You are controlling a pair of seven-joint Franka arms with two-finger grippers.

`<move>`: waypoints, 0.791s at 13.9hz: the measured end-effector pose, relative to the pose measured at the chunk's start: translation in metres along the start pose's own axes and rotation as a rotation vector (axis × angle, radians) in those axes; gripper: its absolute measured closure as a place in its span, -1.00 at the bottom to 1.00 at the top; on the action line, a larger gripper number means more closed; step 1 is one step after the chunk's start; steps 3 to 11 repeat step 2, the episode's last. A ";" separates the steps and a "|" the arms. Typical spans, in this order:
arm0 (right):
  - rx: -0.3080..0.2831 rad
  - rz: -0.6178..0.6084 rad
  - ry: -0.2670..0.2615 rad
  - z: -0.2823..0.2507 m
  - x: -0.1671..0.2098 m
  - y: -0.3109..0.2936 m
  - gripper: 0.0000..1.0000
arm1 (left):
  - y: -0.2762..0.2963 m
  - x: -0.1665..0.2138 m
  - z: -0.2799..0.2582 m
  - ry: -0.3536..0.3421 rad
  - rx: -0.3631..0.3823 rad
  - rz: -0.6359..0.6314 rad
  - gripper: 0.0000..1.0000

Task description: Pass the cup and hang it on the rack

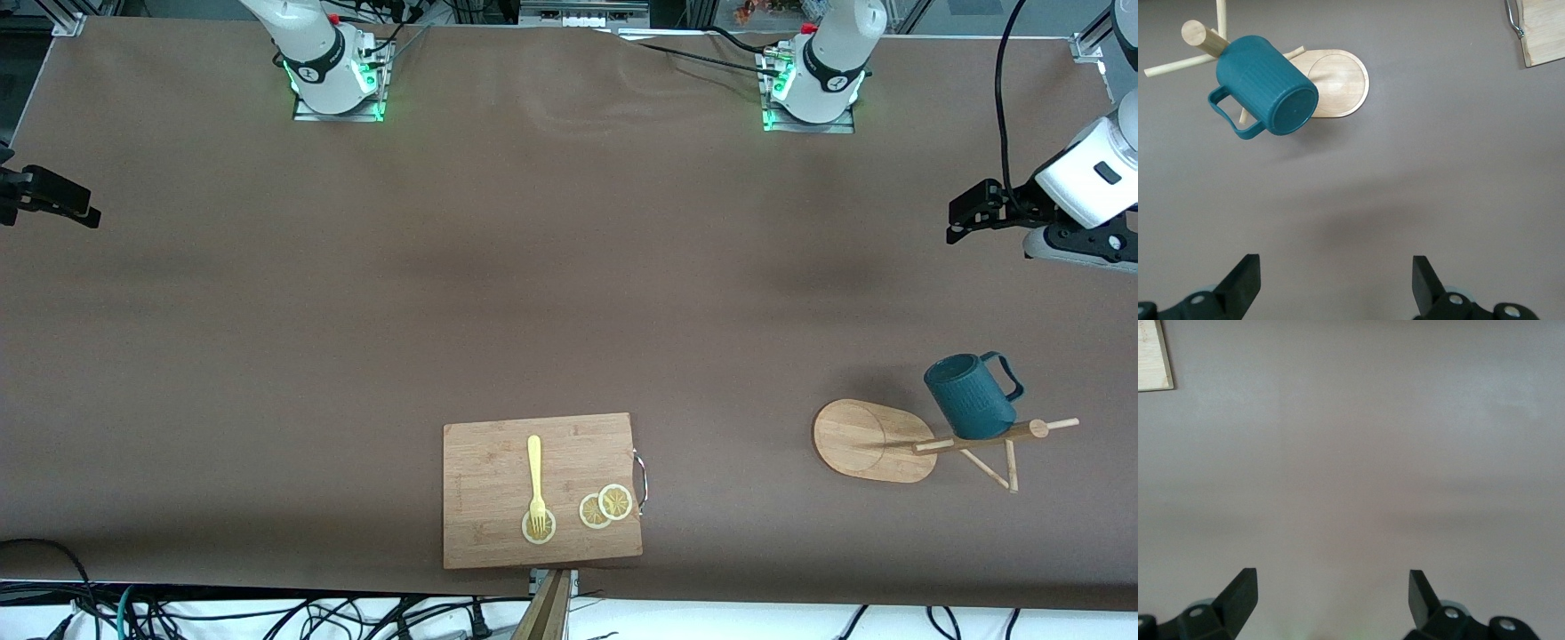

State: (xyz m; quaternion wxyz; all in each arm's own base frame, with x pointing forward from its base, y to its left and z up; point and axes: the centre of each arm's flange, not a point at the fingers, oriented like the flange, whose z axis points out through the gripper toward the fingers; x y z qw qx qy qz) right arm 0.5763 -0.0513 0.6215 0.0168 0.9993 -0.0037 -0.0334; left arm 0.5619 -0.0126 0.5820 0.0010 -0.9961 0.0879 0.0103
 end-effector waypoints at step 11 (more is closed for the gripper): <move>0.000 0.000 0.000 0.000 0.000 0.000 -1.00 | 0.003 0.000 -0.001 0.002 0.001 0.005 -1.00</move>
